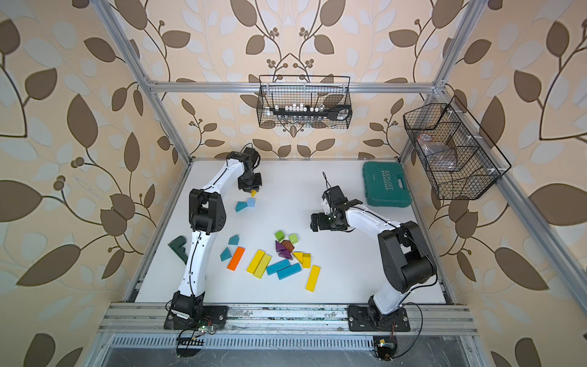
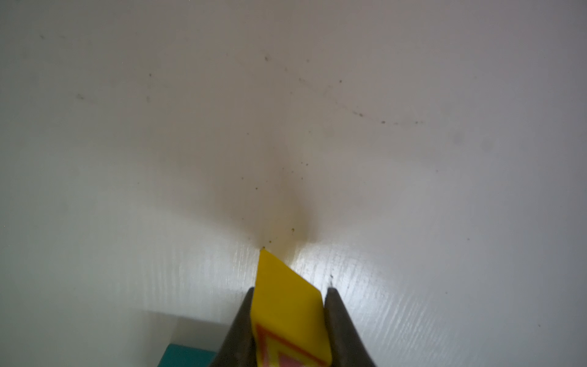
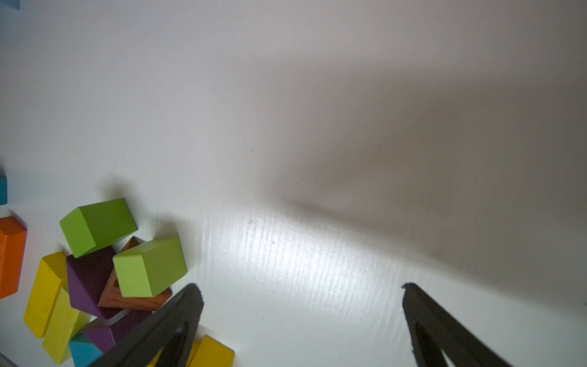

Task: Assemble a small pinwheel with building blocks
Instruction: Assemble the building block at the center of the board.

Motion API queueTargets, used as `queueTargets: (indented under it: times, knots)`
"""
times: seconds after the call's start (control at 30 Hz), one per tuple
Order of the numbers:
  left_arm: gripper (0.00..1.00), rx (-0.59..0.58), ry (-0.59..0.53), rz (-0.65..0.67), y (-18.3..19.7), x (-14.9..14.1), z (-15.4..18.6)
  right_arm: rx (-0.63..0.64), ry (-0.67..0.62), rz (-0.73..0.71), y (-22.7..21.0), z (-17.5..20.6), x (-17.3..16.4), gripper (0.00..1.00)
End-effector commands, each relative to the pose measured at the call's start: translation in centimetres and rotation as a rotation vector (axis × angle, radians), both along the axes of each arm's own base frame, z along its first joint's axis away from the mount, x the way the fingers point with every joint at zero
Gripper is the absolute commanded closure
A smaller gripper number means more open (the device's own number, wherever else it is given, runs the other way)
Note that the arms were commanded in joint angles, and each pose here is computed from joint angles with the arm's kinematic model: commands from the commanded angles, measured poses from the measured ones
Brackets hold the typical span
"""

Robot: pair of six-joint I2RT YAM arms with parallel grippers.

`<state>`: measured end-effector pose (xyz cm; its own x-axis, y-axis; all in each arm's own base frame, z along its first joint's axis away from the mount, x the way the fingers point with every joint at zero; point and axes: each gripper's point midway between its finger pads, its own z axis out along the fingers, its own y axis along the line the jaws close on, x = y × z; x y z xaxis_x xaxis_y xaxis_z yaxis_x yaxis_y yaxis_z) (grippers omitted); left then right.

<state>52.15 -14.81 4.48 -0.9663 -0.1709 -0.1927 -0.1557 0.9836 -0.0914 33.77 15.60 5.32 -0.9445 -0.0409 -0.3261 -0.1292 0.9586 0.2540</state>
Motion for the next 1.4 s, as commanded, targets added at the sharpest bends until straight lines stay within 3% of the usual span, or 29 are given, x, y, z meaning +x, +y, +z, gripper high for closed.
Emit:
queueTargets:
  times: [0.0, 0.1, 0.3, 0.6, 0.7, 0.93, 1.1, 1.37]
  knots:
    - [0.84, -0.014, -0.024, -0.034, -0.6, 0.4, 0.6, 0.008, 0.008, 0.011, 0.5, -0.1, 0.1, 0.0]
    - [0.83, -0.011, -0.013, -0.032, -0.5, 0.3, 0.1, 0.008, 0.006, 0.011, 0.5, -0.1, 0.2, 0.0]
    - [0.72, 0.004, 0.01, -0.035, -0.3, -0.2, -0.8, 0.013, 0.014, 0.014, 0.8, -0.3, 0.2, 0.0]
    - [0.71, -0.007, 0.022, -0.042, -0.3, -0.2, -1.3, 0.015, 0.012, 0.019, 0.9, -0.2, 0.3, 0.0]
    - [0.62, -0.01, 0.03, -0.036, -0.2, -0.3, -1.6, 0.015, 0.011, 0.019, 0.9, -0.2, 0.3, 0.0]
    - [0.61, -0.01, 0.035, -0.032, 0.0, -0.4, -1.5, 0.016, 0.011, 0.022, 0.9, -0.1, 0.3, 0.0]
    - [0.59, -0.015, 0.003, -0.028, 0.1, -0.1, 0.3, 0.02, 0.007, 0.021, 1.0, 0.1, 0.3, 0.0]
    - [0.47, -0.015, -0.083, -0.015, 0.6, -0.4, 6.4, 0.026, -0.006, 0.017, 0.9, 0.7, 0.2, 0.0]
